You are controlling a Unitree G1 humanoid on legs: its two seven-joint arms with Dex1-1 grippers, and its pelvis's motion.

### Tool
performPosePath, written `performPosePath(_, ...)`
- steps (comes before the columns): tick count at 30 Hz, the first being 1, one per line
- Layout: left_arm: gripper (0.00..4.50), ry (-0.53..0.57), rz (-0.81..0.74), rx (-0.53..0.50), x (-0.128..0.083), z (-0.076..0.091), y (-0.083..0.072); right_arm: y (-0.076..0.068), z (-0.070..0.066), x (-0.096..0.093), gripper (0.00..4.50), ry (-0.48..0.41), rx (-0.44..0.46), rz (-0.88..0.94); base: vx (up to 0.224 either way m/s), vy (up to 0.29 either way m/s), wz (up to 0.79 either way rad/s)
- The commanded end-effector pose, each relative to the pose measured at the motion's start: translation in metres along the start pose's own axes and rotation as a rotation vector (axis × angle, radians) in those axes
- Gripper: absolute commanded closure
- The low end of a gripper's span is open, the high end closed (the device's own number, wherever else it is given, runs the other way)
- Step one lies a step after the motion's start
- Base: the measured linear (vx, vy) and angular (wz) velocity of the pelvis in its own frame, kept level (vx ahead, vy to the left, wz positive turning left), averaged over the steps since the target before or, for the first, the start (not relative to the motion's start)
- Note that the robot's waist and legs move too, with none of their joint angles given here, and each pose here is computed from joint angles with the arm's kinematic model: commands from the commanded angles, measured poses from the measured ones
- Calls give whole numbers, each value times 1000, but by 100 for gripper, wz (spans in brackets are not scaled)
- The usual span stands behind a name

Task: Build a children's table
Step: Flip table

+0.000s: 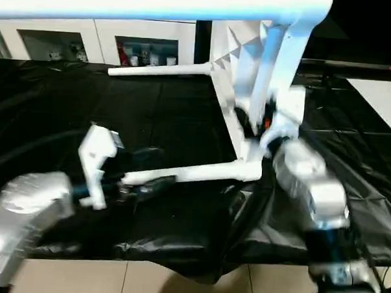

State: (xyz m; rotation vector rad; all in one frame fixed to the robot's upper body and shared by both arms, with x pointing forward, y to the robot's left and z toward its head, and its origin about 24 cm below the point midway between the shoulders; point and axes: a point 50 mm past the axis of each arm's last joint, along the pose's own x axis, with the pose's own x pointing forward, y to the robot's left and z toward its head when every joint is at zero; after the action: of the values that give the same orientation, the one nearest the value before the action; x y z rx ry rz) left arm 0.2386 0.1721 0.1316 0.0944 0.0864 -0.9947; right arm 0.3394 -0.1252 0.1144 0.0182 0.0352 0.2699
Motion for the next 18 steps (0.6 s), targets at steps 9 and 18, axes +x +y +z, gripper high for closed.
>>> performPosePath(9,92,63,5,28,8,-27,-9,-2,-33,3,69,-15,-20,33,0,0,0)
performPosePath(18,92,60,25,16,3,-31,-9,3,-44,14,69,-18,-10,42,0,0,0)
